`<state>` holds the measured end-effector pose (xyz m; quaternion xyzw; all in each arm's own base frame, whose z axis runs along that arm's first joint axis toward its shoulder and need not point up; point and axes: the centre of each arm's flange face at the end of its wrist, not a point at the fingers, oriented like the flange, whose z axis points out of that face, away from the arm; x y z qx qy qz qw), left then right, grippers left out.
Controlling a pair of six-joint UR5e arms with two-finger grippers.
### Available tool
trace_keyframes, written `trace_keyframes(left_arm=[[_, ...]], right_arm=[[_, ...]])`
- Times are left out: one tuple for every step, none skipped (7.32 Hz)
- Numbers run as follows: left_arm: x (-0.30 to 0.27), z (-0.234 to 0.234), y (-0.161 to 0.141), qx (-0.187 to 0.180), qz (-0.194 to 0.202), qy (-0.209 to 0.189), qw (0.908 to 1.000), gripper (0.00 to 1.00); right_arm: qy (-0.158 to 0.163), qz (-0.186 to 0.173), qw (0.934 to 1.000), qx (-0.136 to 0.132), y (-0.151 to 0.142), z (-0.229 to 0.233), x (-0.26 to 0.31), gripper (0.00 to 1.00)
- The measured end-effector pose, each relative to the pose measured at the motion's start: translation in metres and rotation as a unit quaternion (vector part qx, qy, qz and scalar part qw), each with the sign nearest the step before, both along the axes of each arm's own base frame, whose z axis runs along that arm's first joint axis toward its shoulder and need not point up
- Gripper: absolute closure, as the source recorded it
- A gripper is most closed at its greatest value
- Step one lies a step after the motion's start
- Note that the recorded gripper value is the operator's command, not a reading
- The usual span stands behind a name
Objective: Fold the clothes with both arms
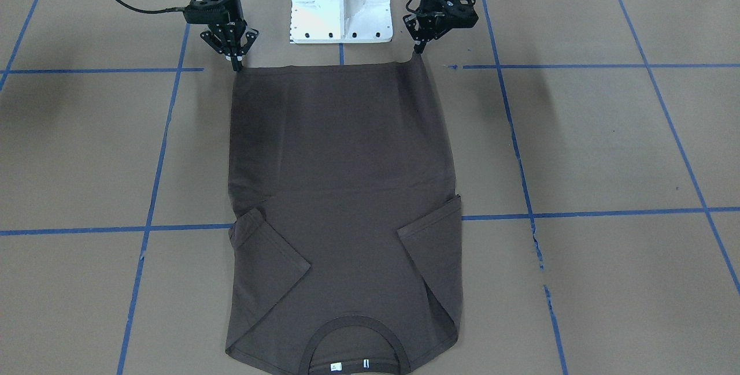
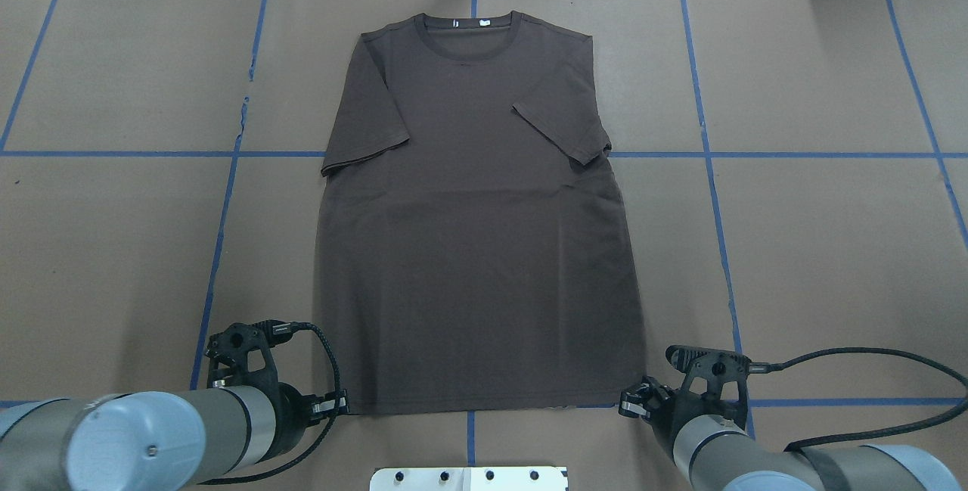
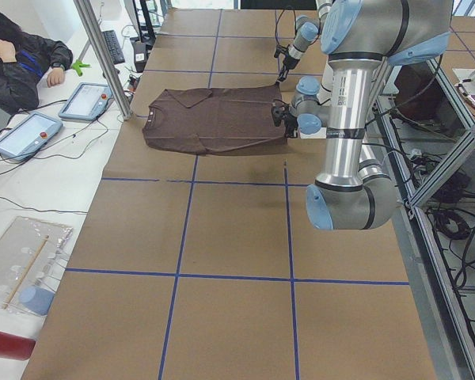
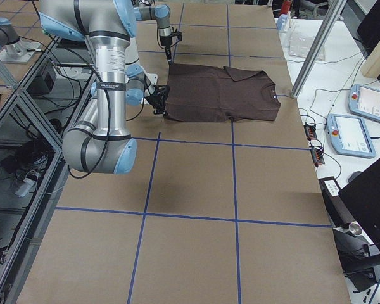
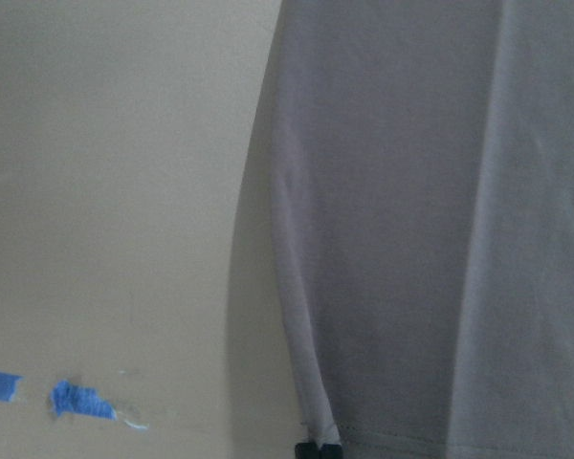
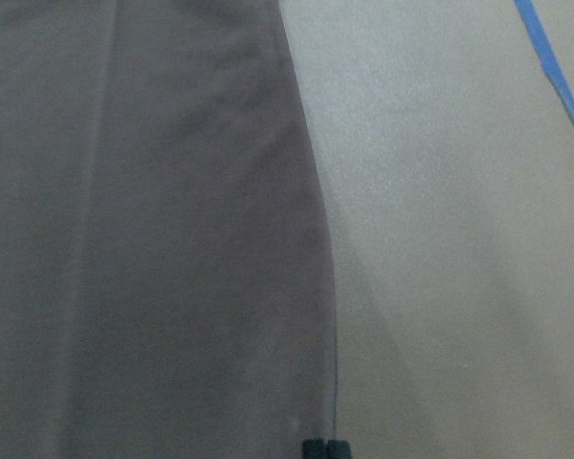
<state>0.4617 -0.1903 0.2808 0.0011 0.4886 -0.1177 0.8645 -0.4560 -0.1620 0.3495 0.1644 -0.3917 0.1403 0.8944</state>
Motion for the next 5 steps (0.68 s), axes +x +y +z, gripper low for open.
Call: trace_keyframes(left_arm=[[-0.027, -0.029, 0.006, -0.007, 0.015, 0.007, 0.9998, 1.0], [-0.063, -0.063, 0.015, -0.016, 0.031, 0.011, 0.9993, 1.0], [-0.104, -0.095, 0.022, -0.025, 0.046, 0.017, 0.9985, 1.0], [-0.131, -0.113, 0.025, -0.032, 0.054, 0.021, 0.9978, 1.0], [-0.142, -0.121, 0.02, -0.027, 0.057, 0.02, 0.9978, 1.0]], right_arm=[[-0.005, -0.009, 0.9999, -0.008, 0.002, -0.028, 0.024, 1.0], [-0.014, -0.024, 0.9994, -0.02, 0.007, -0.061, 0.054, 1.0], [-0.022, -0.042, 0.9983, -0.033, 0.013, -0.094, 0.088, 1.0], [-0.028, -0.053, 0.9972, -0.044, 0.014, -0.119, 0.116, 1.0], [-0.032, -0.053, 0.9966, -0.054, 0.008, -0.136, 0.13, 1.0]])
